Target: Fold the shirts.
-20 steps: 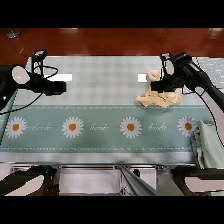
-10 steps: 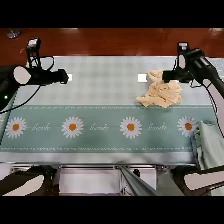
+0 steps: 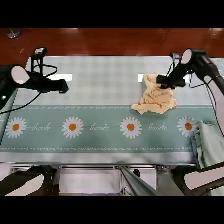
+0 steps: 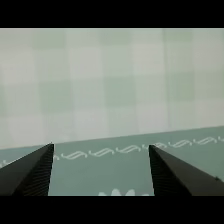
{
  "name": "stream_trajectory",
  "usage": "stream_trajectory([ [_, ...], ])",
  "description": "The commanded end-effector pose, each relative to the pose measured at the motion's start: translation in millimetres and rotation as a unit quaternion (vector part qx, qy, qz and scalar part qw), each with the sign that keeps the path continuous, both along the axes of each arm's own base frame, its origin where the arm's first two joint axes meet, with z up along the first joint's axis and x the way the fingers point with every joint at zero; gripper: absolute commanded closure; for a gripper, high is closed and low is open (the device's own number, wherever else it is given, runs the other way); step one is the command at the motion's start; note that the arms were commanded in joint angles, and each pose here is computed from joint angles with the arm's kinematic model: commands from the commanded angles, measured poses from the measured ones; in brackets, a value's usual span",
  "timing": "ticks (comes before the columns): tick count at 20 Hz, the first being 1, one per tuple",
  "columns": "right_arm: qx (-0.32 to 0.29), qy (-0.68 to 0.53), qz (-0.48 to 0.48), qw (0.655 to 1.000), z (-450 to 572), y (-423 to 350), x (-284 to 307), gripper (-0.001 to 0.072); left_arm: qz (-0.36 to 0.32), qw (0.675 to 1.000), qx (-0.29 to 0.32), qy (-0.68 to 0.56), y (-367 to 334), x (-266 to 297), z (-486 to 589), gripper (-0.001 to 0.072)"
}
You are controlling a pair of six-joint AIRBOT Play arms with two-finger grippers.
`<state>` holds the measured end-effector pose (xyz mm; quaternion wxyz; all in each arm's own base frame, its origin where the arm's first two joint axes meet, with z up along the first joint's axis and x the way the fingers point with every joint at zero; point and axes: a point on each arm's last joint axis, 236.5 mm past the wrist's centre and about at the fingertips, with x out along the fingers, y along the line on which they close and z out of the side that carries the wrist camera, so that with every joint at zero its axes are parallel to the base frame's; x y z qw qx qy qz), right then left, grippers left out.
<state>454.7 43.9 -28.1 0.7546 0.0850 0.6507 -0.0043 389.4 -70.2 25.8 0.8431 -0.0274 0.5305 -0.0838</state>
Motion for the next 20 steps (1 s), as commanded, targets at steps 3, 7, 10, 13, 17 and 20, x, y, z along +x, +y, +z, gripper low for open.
stream_trajectory([
  [3, 0.028, -0.251, 0.029, 0.967, 214.5, 16.6, 22.6, 0.0674, -0.041, 0.998, -0.046, -0.033, -18.5, -59.2, 67.7, 0.0003],
  [7, 0.032, -0.418, 0.075, 0.905, 355.9, 39.5, -31.8, 0.0675, -0.045, 0.991, -0.072, -0.102, -22.5, -110.7, 100.1, 0.0003],
  [10, 0.05, -0.516, 0.096, 0.85, 430.6, 57.1, -76.7, 0.0675, -0.036, 0.989, -0.092, -0.109, -25.3, -137.6, 92.1, 0.0004],
  [13, 0.104, -0.571, 0.124, 0.805, 480.6, 84.2, -116.9, 0.0675, -0.04, 0.987, -0.126, -0.091, -38.7, -148.0, 80.3, 0.0003],
  [17, 0.145, -0.583, 0.192, 0.776, 503.1, 126.6, -152.3, 0.0675, -0.036, 0.988, -0.132, -0.069, -41.3, -147.3, 65.9, 0.0004],
  [20, 0.17, -0.498, 0.264, 0.809, 452.7, 174.1, -161.5, 0.0674, -0.034, 0.988, -0.132, -0.071, -40.8, -144.5, 65.2, 0.0004],
])
